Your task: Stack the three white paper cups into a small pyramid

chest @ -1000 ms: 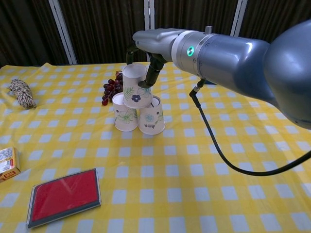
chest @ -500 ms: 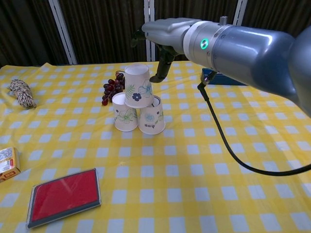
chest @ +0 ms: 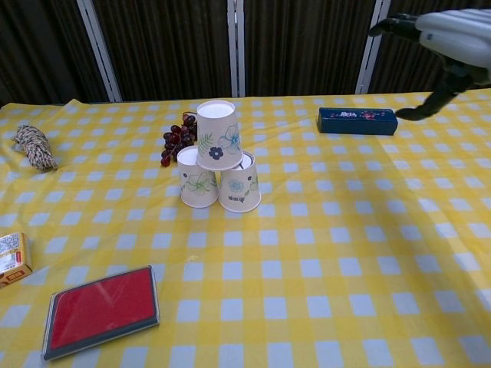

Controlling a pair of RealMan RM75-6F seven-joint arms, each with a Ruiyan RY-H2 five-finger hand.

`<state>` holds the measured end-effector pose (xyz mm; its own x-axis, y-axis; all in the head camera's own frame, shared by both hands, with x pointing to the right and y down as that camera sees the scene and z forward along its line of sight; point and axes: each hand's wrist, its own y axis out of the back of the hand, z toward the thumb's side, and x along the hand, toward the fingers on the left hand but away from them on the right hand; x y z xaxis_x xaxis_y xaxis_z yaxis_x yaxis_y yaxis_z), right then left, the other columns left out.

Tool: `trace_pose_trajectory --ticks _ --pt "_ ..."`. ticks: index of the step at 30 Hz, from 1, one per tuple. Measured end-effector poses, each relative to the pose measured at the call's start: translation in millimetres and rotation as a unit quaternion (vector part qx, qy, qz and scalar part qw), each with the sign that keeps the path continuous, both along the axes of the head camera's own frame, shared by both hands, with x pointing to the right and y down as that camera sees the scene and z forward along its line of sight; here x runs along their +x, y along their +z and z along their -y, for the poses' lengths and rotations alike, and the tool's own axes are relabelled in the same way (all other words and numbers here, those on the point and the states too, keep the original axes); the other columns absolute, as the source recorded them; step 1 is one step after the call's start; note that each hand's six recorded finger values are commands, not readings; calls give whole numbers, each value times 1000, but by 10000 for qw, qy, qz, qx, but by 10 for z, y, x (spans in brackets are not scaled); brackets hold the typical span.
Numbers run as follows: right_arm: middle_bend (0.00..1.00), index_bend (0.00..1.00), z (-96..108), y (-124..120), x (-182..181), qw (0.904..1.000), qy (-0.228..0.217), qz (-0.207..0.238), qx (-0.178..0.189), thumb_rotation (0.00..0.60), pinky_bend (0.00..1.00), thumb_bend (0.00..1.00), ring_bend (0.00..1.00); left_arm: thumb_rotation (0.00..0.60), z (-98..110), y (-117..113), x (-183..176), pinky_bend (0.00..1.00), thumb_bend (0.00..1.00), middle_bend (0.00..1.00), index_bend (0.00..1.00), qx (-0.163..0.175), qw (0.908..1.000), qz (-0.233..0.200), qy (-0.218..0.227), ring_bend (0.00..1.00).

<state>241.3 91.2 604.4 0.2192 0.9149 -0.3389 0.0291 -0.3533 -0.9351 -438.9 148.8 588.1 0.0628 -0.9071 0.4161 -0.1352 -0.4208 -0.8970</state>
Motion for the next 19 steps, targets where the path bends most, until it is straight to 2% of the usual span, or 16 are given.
trace_pose_trajectory --ticks 6,12,19 --pt "0 0 -408 115 743 9989 429 -121 -110 600 0 123 0 600 -131 46 -6 0 56 0 0 10 9996 249 102 0" --pt "0 0 -822 117 1353 9969 732 -264 -124 600 0 124 0 600 -327 62 -54 0 57 0 0 -17 9991 402 151 0" --pt "0 0 -1017 15 1564 9967 792 -196 -30 600 0 125 0 600 -457 40 -64 0 56 0 0 9 9991 390 173 0"
